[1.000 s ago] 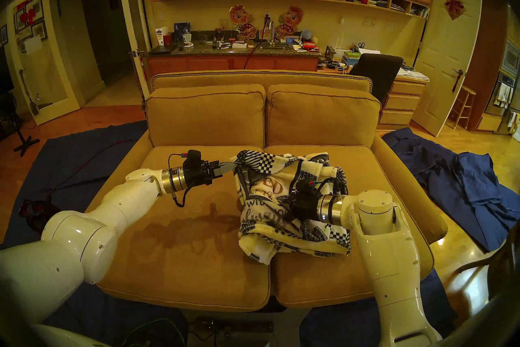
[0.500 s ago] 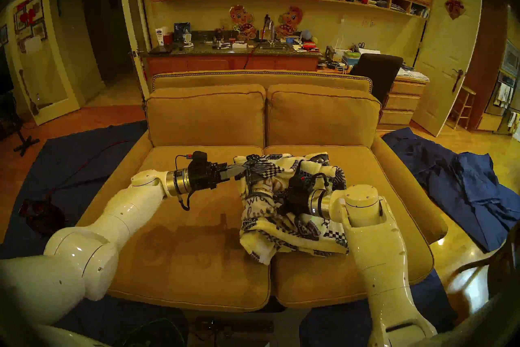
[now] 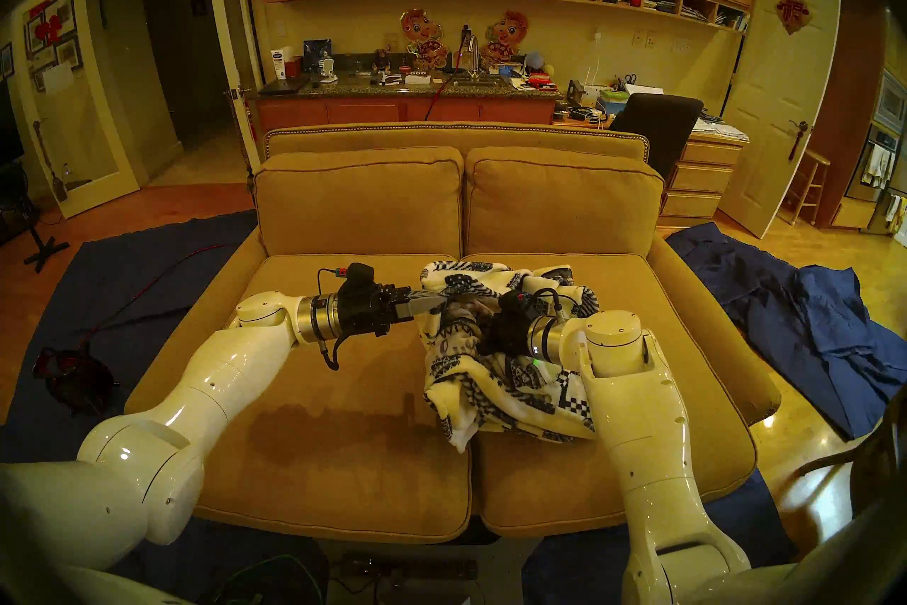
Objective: Fold the blanket in half twice
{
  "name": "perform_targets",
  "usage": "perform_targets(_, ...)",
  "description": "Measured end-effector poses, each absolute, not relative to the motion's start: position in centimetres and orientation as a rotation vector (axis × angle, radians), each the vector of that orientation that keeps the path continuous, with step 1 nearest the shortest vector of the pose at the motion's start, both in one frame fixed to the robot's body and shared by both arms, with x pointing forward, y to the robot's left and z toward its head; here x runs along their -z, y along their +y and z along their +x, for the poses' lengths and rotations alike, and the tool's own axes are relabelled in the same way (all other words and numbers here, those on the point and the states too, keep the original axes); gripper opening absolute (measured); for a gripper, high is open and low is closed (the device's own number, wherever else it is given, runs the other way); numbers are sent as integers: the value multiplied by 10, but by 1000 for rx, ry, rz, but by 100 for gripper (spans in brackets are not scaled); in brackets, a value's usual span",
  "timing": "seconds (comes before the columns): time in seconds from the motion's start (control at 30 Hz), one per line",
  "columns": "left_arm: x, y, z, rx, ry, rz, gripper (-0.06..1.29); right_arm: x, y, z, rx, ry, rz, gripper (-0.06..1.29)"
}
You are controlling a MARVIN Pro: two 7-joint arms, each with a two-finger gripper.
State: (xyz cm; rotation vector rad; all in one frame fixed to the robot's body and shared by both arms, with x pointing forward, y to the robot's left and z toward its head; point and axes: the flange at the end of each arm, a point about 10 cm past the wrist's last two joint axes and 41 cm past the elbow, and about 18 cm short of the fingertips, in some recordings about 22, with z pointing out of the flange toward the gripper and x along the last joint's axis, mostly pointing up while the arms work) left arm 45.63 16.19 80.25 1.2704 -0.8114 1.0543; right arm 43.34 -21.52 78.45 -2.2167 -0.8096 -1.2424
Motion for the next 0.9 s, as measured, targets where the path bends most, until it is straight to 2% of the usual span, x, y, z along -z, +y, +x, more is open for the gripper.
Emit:
perform_targets(0.57,-801,161,417,-911,-829,1291,-2,-783,-208,450,1261,-797,-2222,-4)
perform_targets(0.9,-814,164,400,-868,-873,1290,-2,-804,-234,430,1281,-854,-2171,-4)
